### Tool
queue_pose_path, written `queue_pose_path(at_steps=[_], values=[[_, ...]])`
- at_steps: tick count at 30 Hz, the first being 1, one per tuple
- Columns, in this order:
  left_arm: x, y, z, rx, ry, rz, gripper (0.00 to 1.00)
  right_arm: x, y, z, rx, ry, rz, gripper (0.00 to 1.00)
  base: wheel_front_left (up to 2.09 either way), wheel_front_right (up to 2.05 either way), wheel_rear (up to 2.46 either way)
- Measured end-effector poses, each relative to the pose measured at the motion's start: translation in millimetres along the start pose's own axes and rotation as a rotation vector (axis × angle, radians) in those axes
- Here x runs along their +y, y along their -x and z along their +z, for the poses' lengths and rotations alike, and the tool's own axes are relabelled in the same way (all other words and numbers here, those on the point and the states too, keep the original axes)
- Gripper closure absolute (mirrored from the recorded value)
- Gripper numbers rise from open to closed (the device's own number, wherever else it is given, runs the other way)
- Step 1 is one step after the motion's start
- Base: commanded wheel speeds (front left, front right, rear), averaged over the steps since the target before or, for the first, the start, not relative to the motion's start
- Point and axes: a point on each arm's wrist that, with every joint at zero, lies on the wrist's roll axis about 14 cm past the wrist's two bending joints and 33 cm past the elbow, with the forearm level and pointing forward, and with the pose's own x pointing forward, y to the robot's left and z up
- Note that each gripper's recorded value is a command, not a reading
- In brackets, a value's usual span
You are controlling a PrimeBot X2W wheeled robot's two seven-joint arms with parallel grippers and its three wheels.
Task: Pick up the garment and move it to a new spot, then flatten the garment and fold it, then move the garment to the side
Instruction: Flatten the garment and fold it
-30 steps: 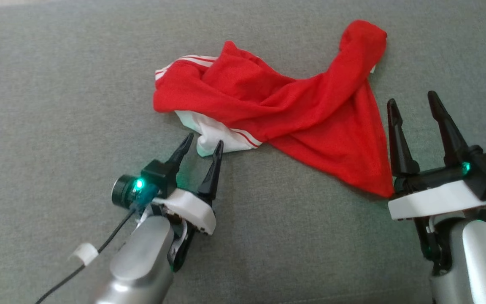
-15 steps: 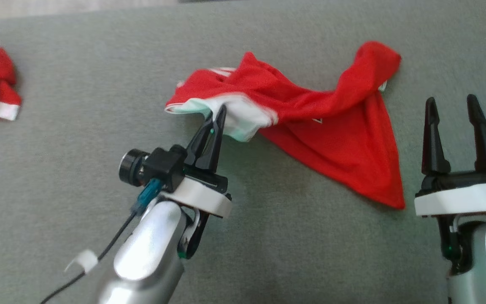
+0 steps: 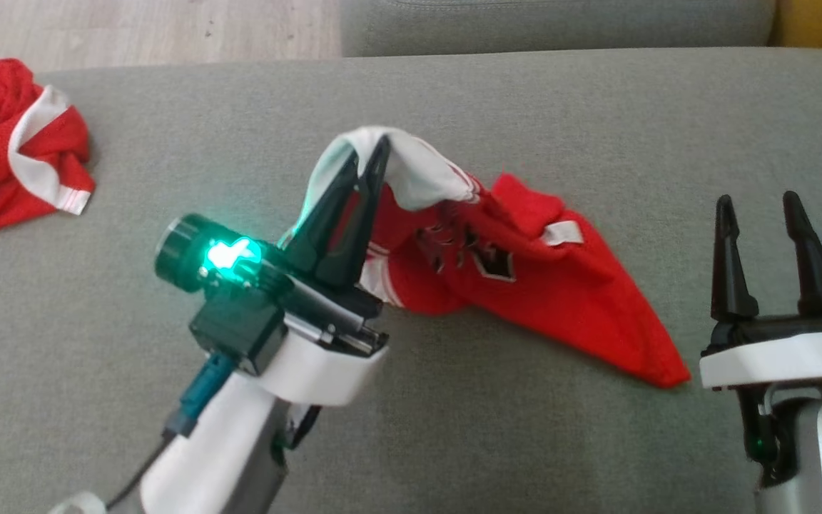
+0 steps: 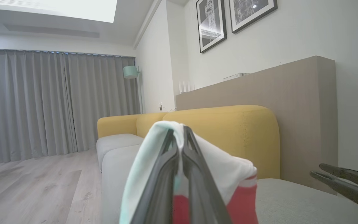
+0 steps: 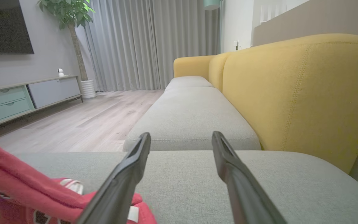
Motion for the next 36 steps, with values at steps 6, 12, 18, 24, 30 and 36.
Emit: queue_pose_path(at_steps=[6,12,18,24,30,36], values=[[20.0,-23.6,-2.1,0.057,-0.008,-0.016,1.00,-7.5,3.8,-4.7,0.009,-0.005,-0.022,0.00,0.00,0.00,0.00],[83.7,-41.2,-56.5,0.234,-0.070,0.056,1.00,-19.0,1.9,-16.7,0.036,-0.001,-0.053,0.00,0.00,0.00,0.00],[113.9,-71.3,-99.3,0.312,-0.093,0.057,1.00,-29.6,-8.5,-24.2,0.044,0.010,-0.076,0.00,0.00,0.00,0.00],[104.7,-111.1,-114.3,0.270,-0.083,-0.004,1.00,-40.7,-13.4,-36.6,0.068,0.016,-0.101,0.00,0.00,0.00,0.00],[74.8,-119.3,-169.6,0.354,0.024,-0.057,0.00,-51.4,-12.9,-53.7,0.108,0.024,-0.127,0.00,0.00,0.00,0.00],[84.3,-104.9,-179.7,0.390,0.069,-0.015,0.00,-47.0,-15.8,-55.8,0.109,0.015,-0.115,0.00,0.00,0.00,0.00]])
